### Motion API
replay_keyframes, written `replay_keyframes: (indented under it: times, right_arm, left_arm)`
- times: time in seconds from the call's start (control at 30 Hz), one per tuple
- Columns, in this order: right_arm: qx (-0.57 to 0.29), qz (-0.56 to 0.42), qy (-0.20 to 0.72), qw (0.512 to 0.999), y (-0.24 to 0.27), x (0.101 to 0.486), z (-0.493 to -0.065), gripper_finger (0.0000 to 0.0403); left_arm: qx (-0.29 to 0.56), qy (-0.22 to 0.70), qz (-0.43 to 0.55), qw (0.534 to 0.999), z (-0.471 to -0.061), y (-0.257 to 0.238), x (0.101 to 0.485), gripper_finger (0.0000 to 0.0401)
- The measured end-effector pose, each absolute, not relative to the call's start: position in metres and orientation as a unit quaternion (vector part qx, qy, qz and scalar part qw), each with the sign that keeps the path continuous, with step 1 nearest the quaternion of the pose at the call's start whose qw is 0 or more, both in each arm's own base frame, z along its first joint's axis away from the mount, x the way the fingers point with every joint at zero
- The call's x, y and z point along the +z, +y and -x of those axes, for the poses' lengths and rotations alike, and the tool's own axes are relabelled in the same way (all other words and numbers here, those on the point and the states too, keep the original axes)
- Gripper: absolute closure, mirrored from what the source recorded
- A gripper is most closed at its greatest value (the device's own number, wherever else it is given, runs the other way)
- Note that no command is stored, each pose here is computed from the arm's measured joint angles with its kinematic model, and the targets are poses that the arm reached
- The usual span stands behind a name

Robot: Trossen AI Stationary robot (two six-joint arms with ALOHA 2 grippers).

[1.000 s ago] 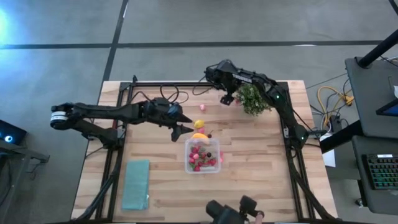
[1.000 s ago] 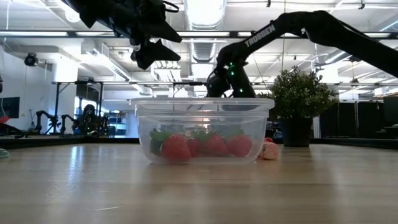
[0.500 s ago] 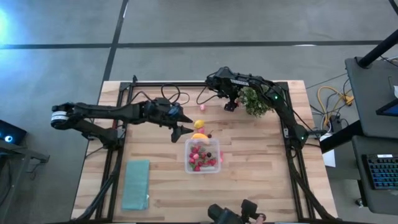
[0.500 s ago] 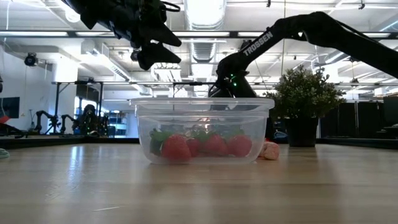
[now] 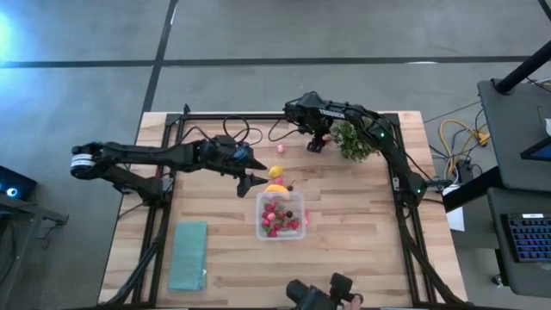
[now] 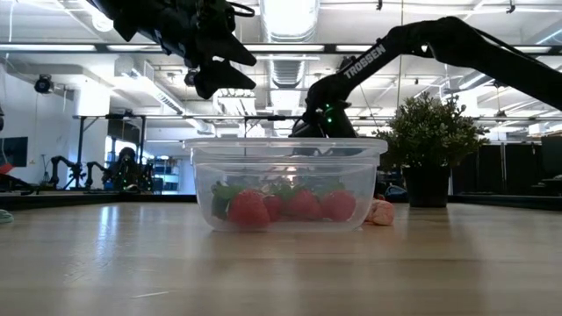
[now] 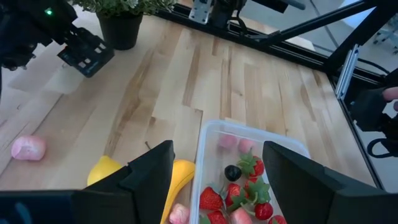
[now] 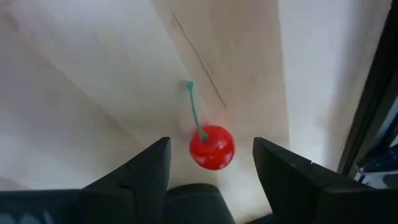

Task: Pick and placing Produce into tupperware
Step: Put the red cherry into the transparent bin

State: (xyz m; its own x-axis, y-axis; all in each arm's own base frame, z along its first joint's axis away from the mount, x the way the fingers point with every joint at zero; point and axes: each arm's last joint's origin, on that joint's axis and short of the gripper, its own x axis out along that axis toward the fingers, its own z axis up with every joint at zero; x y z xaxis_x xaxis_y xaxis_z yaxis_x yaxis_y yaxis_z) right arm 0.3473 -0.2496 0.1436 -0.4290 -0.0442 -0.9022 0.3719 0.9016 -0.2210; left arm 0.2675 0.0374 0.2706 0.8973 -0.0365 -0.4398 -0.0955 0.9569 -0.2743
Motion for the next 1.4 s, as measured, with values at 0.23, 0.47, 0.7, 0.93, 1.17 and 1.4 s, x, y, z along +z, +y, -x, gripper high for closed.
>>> replay_keyframes:
  times: [0.23, 0.47, 0.7, 0.93, 1.17, 1.4]
  right_arm:
    - [-0.189, -0.1, 0.825, 0.523, -0.253, 0.134, -0.341, 0.0184]
    - [-0.185, -0.101, 0.824, 0.526, -0.259, 0.136, -0.337, 0.0184]
    - [-0.191, -0.113, 0.821, 0.526, -0.27, 0.136, -0.33, 0.0224]
    - [-0.185, -0.138, 0.815, 0.531, -0.271, 0.136, -0.329, 0.0285]
    - [-0.188, -0.137, 0.812, 0.535, -0.272, 0.137, -0.33, 0.0298]
    - [-0.198, -0.142, 0.809, 0.535, -0.271, 0.142, -0.333, 0.0294]
  left_arm:
    - [0.016, 0.226, 0.149, 0.963, -0.267, 0.037, 0.271, 0.0168]
    - [0.016, 0.226, 0.149, 0.962, -0.267, 0.037, 0.271, 0.0168]
    - [0.016, 0.226, 0.149, 0.962, -0.267, 0.037, 0.27, 0.0168]
    - [0.021, 0.225, 0.15, 0.962, -0.267, 0.04, 0.271, 0.0168]
    - [0.022, 0.225, 0.151, 0.962, -0.267, 0.041, 0.271, 0.0168]
    - [0.022, 0.225, 0.151, 0.962, -0.267, 0.041, 0.271, 0.0168]
